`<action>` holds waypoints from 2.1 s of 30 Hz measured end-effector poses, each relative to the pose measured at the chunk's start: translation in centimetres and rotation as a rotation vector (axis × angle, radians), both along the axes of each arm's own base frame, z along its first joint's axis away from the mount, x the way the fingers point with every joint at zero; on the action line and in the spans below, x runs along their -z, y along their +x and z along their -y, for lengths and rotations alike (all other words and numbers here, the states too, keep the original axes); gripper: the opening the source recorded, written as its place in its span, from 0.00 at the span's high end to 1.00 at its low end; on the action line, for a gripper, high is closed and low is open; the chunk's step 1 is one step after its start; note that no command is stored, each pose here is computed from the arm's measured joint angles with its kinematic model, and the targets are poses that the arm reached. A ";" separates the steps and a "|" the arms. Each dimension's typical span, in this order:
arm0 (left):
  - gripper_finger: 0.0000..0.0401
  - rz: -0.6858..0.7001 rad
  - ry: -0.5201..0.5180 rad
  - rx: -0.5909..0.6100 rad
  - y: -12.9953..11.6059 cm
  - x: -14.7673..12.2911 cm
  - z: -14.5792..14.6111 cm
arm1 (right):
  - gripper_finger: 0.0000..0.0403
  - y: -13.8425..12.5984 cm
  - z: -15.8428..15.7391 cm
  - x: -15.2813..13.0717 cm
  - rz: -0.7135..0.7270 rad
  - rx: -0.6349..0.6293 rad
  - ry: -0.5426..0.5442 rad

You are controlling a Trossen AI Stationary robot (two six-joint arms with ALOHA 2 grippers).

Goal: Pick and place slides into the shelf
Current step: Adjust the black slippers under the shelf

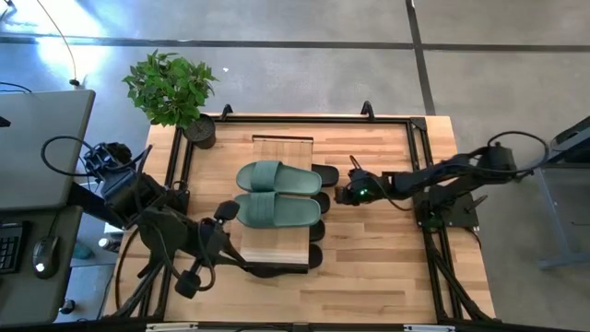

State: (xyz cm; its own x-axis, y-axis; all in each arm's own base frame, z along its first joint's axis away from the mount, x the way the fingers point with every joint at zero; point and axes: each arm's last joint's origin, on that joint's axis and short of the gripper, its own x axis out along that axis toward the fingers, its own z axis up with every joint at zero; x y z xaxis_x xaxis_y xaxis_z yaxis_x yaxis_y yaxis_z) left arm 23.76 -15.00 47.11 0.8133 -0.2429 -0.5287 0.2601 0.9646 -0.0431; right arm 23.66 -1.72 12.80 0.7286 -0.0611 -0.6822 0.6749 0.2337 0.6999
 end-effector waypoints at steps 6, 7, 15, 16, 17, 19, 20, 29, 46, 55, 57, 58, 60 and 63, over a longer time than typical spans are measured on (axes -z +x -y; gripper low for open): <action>1.00 0.000 0.005 0.010 0.0 0.0 0.0 | 1.00 0.3 0.0 0.9 -0.021 0.001 0.035; 1.00 0.003 0.008 0.013 -0.1 -0.1 -0.1 | 1.00 0.3 0.0 1.1 -0.026 0.001 0.038; 1.00 0.023 0.015 0.019 -0.3 -0.3 -0.2 | 1.00 2.1 0.2 1.0 0.016 -0.020 0.041; 1.00 0.025 0.016 0.016 -0.3 -0.4 -0.2 | 1.00 2.5 0.2 1.1 0.009 -0.035 0.038; 1.00 0.027 0.018 0.013 -0.3 -0.4 -0.3 | 1.00 2.9 0.2 1.1 0.006 -0.047 0.034; 1.00 0.026 0.016 0.010 -0.3 -0.4 -0.3 | 1.00 3.7 0.3 1.1 0.004 -0.066 0.025; 1.00 0.025 0.013 0.007 -0.3 -0.4 -0.2 | 1.00 4.1 0.3 1.1 0.005 -0.073 0.022; 1.00 0.021 -0.015 -0.016 -0.3 -0.4 -0.2 | 1.00 3.2 0.1 0.9 -0.132 -0.091 -0.035; 1.00 0.028 0.011 -0.012 -0.3 -0.4 -0.3 | 1.00 -2.3 3.7 -4.2 -0.281 0.075 -0.194; 1.00 0.036 0.016 -0.013 -0.2 -0.4 -0.3 | 1.00 -2.0 8.2 -2.4 -0.251 0.079 -0.110; 1.00 0.036 0.016 -0.013 -0.2 -0.4 -0.3 | 1.00 -1.7 8.6 -1.9 -0.234 0.061 -0.094; 1.00 0.036 0.016 -0.013 -0.2 -0.4 -0.3 | 1.00 -1.6 8.7 -1.6 -0.231 0.057 -0.088; 1.00 0.036 0.016 -0.014 -0.2 -0.4 -0.3 | 1.00 -1.2 8.8 -1.2 -0.217 0.051 -0.079; 1.00 0.037 0.018 -0.029 0.0 -0.4 -0.6 | 1.00 -0.6 9.1 -0.6 -0.189 0.053 -0.072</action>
